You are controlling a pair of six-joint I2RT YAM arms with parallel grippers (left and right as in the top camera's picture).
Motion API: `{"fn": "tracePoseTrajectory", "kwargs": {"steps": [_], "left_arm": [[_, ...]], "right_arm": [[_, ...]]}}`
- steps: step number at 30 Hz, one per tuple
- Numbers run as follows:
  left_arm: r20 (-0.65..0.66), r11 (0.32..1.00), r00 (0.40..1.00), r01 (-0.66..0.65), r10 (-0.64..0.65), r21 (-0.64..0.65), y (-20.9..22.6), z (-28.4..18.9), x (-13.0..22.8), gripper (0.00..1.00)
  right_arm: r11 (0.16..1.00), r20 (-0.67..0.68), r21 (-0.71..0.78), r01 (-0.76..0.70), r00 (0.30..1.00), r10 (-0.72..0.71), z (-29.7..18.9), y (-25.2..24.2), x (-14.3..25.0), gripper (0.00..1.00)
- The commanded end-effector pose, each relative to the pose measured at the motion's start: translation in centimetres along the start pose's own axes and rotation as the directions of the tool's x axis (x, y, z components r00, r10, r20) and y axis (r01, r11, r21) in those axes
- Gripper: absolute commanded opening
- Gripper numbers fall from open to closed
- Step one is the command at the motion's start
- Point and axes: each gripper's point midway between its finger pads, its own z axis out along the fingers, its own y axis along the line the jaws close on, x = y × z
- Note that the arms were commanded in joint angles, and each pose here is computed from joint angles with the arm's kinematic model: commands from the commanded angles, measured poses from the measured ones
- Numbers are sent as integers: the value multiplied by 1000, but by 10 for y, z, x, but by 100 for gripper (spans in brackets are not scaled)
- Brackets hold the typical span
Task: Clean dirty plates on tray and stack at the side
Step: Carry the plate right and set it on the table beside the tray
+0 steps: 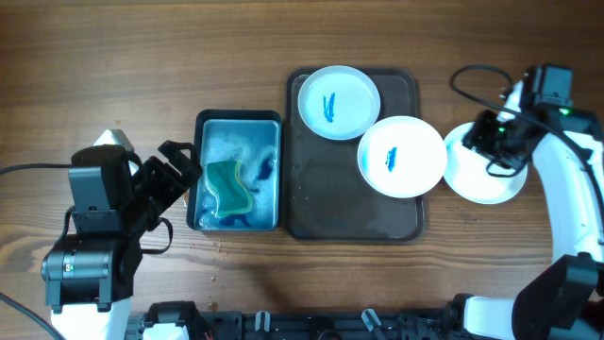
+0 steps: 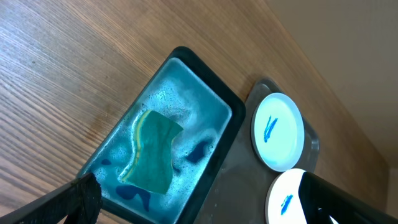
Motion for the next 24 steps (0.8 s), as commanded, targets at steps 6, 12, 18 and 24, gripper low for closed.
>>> {"fn": "tracePoseTrajectory", "kwargs": {"steps": [6, 12, 18, 24], "left_arm": [[12, 1000, 1000, -12, 11, 13, -3, -4, -3, 100], [12, 1000, 1000, -12, 11, 13, -3, -4, -3, 100], [12, 1000, 1000, -12, 11, 13, -3, -4, -3, 100], [12, 1000, 1000, -12, 11, 13, -3, -4, -3, 100]], "right_arm": [[997, -60, 15, 79, 995, -78, 61, -5, 17, 59], [996, -126, -50, 68, 989, -74, 83, 4, 28, 50], [998, -183, -40, 56, 981, -62, 99, -4, 46, 4], [997, -158, -50, 53, 986, -60, 67, 2, 48, 4]]}}
